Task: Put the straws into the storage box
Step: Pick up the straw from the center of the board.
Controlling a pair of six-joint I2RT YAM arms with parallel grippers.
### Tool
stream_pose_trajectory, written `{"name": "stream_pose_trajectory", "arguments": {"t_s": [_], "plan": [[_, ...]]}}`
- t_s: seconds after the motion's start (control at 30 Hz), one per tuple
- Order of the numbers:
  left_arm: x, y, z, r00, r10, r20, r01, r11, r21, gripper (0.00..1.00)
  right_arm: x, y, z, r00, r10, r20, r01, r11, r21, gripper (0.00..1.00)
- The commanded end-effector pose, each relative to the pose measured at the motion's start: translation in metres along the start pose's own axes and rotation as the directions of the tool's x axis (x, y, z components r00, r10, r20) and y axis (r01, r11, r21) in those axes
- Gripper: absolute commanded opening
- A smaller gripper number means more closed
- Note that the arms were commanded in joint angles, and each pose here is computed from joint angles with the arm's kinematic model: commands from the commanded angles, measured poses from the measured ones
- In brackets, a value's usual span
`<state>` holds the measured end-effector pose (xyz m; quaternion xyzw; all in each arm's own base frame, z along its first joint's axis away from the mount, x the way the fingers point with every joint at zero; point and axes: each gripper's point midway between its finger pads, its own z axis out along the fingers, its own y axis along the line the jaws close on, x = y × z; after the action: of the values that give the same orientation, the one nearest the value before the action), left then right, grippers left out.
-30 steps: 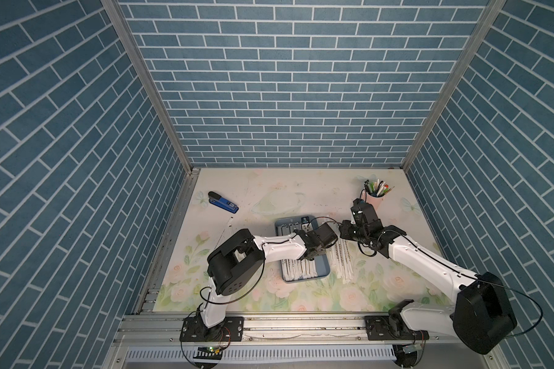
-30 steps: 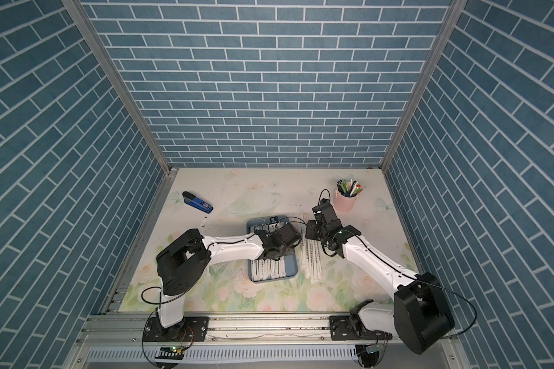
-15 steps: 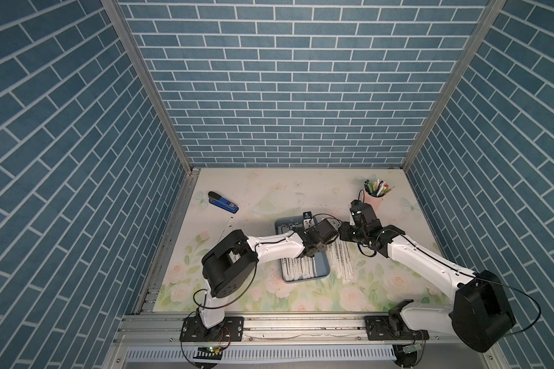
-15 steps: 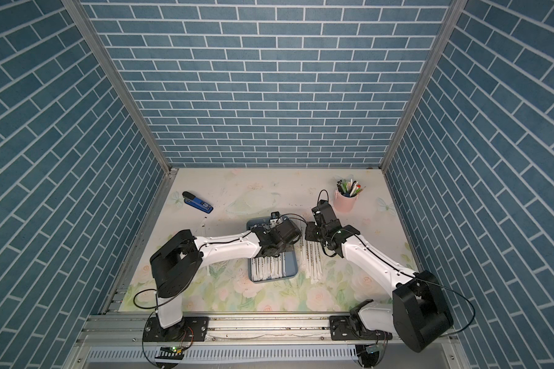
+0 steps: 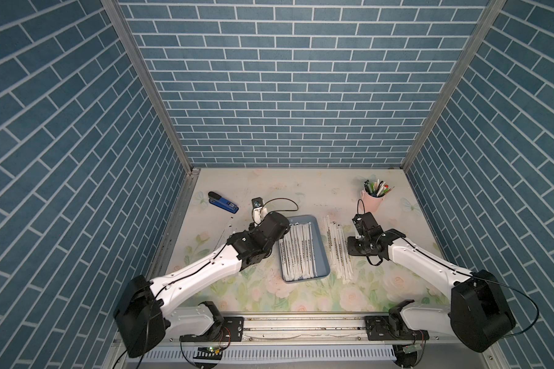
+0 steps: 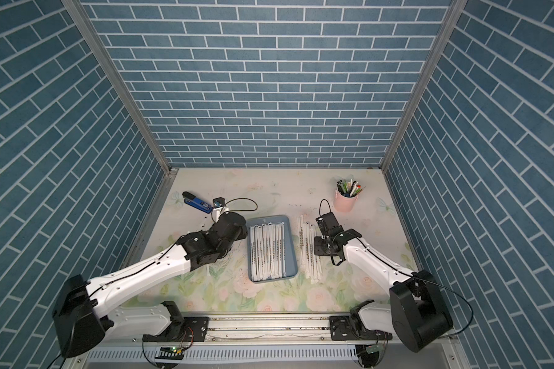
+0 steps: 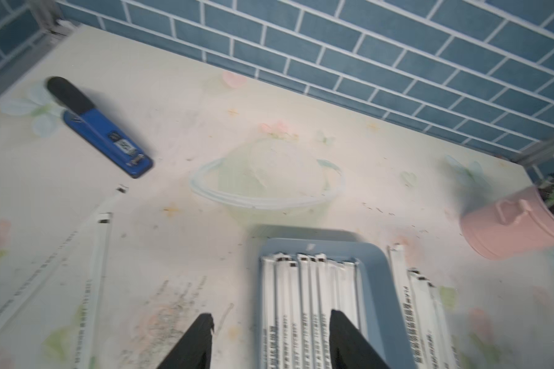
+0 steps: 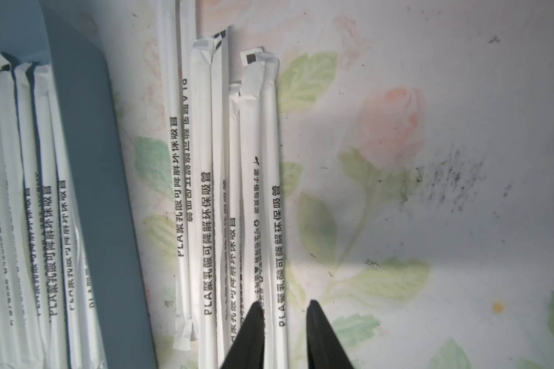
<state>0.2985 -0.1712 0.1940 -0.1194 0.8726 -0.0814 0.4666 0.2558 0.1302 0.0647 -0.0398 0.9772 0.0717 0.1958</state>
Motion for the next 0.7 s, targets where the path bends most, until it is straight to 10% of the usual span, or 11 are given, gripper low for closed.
{"name": "stream_pose_trajectory", "arguments": {"t_s": [0.0,0.67], "plan": [[-0.008,0.018,-0.004,0.999,0.005,0.052,-0.005,1.000,-0.010,0.62,0.018,-0.002,0.012,0.996,-0.047,-0.080,0.046,0.999,-0.007,0.26],[0.019,0.008,0.012,1.000,0.012,-0.029,-0.010,0.999,0.040,0.62,0.017,-0.004,0.044,0.993,-0.053,-0.109,0.056,0.998,0.024,0.21]]}}
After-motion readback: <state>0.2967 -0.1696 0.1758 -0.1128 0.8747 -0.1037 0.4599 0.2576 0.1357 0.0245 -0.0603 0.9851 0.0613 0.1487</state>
